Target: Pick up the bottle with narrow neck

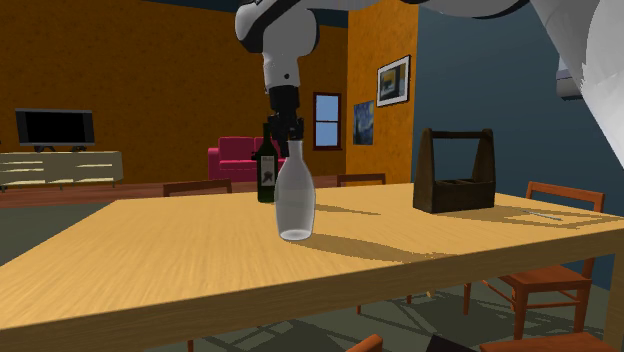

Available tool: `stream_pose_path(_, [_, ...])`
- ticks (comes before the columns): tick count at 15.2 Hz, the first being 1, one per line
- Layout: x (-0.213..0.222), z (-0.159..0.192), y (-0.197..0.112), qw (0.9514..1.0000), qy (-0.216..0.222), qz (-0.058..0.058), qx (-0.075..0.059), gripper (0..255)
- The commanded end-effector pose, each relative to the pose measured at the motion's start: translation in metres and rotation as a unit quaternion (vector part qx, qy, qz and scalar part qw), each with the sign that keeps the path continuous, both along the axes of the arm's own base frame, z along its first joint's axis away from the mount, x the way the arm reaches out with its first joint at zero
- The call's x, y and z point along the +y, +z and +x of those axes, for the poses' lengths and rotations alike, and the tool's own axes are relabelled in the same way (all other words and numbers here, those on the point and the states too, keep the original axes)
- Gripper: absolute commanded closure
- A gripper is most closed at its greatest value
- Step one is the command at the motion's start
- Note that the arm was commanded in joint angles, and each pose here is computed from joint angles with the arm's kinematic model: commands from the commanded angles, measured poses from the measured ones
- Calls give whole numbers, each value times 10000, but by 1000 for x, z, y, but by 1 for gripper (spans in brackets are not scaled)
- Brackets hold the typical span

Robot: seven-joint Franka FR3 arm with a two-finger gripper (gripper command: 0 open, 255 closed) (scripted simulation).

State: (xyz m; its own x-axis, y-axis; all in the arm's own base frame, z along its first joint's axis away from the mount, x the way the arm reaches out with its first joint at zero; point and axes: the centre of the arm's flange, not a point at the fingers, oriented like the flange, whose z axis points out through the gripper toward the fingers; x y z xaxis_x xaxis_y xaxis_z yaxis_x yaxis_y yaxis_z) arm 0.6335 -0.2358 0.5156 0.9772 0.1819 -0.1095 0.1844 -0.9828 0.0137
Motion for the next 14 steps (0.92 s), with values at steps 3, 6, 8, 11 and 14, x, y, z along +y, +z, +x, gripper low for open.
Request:
stream_pose_path(3, [-1,-1,0,10000,-2,1,6,255])
stream_pose_path(6, [-1,-1,16,10000,-2,1,6,255])
stream_pose_path(8, [-1,-1,26,10000,-2,1,6,255])
stream_pose_path(11, [-1,-1,42,10000,-2,1,6,255])
stream_pose_path(14, [-1,-1,58,10000,-2,1,6,255])
